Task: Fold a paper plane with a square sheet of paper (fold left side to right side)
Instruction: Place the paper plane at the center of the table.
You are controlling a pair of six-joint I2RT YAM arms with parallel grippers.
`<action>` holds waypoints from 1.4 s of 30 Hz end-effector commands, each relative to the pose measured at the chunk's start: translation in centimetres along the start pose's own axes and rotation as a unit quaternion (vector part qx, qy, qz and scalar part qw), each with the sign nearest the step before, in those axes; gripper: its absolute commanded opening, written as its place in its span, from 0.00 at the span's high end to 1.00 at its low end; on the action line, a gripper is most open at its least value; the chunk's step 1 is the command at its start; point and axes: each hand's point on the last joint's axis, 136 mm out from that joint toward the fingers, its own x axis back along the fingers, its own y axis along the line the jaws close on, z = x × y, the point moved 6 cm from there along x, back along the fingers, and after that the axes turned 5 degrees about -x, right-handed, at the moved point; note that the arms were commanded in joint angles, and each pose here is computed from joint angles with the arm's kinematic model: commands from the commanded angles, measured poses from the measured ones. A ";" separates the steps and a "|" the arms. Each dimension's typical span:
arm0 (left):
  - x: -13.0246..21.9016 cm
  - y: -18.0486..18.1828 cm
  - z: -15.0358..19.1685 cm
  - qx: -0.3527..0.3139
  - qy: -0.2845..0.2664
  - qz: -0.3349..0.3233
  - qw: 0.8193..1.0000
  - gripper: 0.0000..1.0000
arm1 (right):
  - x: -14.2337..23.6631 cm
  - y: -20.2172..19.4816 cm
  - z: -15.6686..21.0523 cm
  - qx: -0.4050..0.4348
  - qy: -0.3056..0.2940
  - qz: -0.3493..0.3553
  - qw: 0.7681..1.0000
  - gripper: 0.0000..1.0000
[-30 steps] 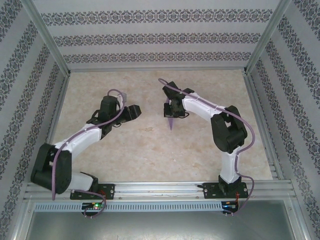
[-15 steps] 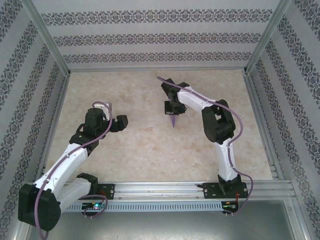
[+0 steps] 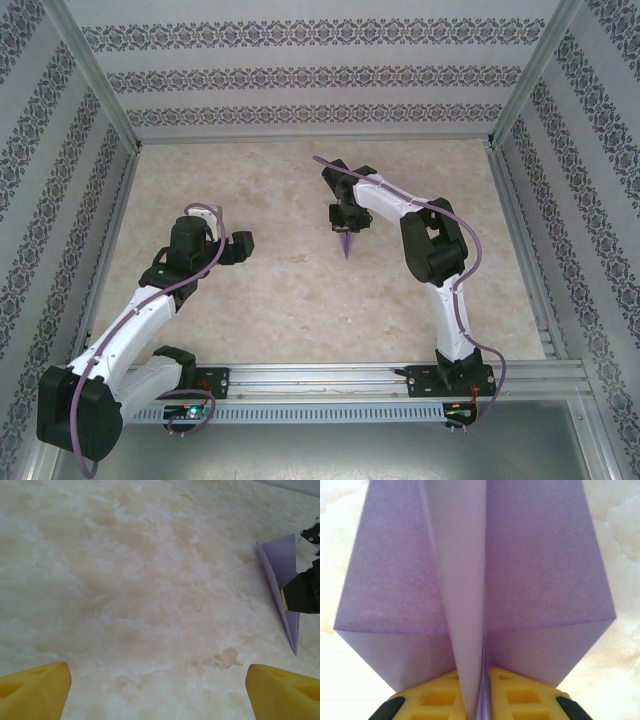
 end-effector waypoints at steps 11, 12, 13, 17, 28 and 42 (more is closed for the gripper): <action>0.3 0.6 -0.2 -0.011 0.005 -0.021 1.000 0.09 | -1.9 -0.4 0.5 0.001 0.015 -0.002 1.000 0.72; 0.2 0.6 -0.2 -0.011 0.005 -0.020 1.000 0.09 | -2.0 -0.4 0.5 0.000 0.016 -0.003 1.000 0.71; 0.3 0.6 -0.3 -0.012 0.004 -0.021 1.000 0.09 | -2.1 -0.4 0.6 0.001 0.017 -0.003 1.000 0.70; 0.4 0.7 -0.4 -0.015 0.004 -0.024 1.000 0.09 | -2.3 -0.4 0.7 0.003 0.019 -0.007 1.000 0.62; 0.2 0.5 -1.7 -0.009 -0.005 -0.017 1.000 0.08 | 0.4 -0.7 0.7 0.001 -0.010 -0.011 1.000 0.52; -0.5 1.0 -3.8 0.027 -0.013 0.001 1.000 0.04 | 5.3 -1.1 2.2 0.008 -0.051 -0.012 0.999 0.39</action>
